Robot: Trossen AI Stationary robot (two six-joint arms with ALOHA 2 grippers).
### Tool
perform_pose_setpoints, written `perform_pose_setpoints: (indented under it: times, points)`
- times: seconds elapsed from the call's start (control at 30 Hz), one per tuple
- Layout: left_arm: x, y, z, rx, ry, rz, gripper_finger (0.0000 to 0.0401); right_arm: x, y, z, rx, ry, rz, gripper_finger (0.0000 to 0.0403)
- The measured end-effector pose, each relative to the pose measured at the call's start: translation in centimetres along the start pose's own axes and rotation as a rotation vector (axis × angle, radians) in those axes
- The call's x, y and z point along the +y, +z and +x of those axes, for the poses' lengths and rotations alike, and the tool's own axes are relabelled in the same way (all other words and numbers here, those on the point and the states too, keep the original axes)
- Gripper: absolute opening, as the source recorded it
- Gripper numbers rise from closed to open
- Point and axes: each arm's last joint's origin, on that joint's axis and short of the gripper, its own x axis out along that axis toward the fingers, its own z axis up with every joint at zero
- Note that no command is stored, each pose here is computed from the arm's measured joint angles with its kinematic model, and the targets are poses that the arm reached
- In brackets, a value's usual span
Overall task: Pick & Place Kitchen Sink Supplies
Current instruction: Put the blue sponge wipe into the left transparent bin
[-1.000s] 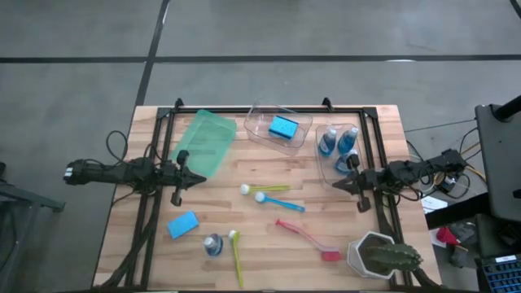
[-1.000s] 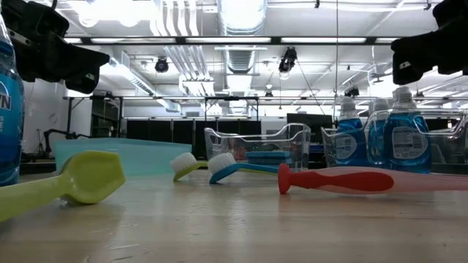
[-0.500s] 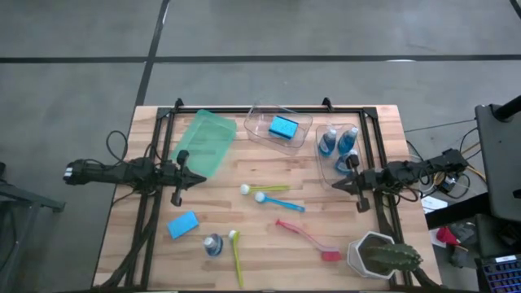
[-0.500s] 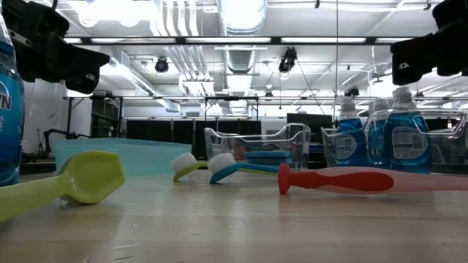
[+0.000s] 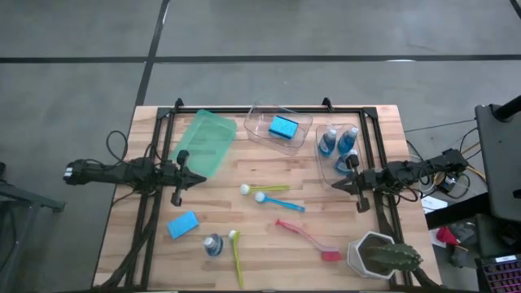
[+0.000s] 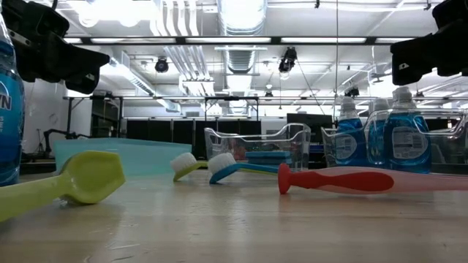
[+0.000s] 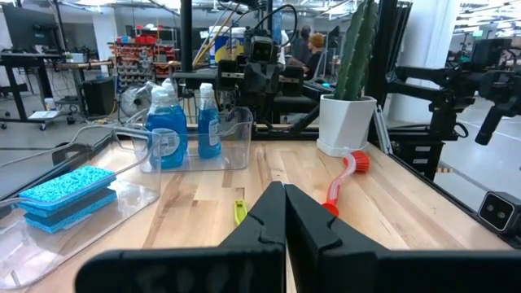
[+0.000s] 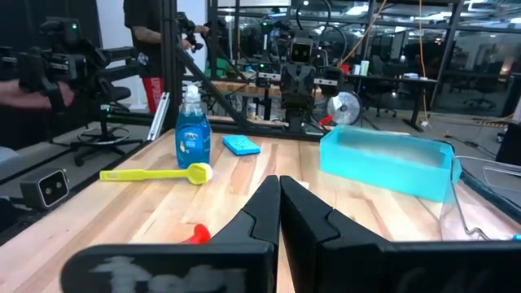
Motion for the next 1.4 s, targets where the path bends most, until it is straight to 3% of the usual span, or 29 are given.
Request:
perform_pose_setpoints:
  times: [0.57,0.7,0.77,0.83,0.9,1.0,1.13,1.27,1.4]
  points:
    - [0.0,0.0,0.0,-0.001,0.001,0.002,0.0000,0.0,0.0,0.0,0.000,0.000,0.000,0.0008]
    - [0.0,0.6,0.0,-0.065,0.000,-0.016,0.0000,0.0,0.0,0.0,0.001,0.001,0.000,0.0008]
    - [0.0,1.2,-0.1,-0.124,-0.008,-0.090,0.0000,0.0,0.0,0.0,0.001,0.001,0.000,0.0008]
    - [-0.1,1.6,-0.1,-0.165,-0.042,-0.273,0.0000,0.0,0.0,0.0,0.000,0.000,0.000,0.0008]
    - [-0.1,1.8,-0.2,-0.179,-0.054,-0.367,0.0000,0.0,0.0,0.0,0.001,0.001,0.000,0.0008]
    - [0.1,1.8,-0.2,-0.192,0.012,-0.355,0.0000,0.0,0.0,0.0,0.000,0.001,0.000,0.0008]
    - [0.4,2.0,-0.2,-0.236,0.076,-0.512,0.0000,0.0,0.0,0.0,0.000,0.001,0.000,0.0008]
    - [0.6,2.6,-0.4,-0.297,0.156,-0.574,0.0000,0.0,0.0,0.0,0.000,0.001,0.000,0.0008]
    - [0.6,3.5,-0.7,-0.337,0.152,-0.613,0.0000,0.0,0.0,0.0,0.000,0.001,0.000,0.0008]
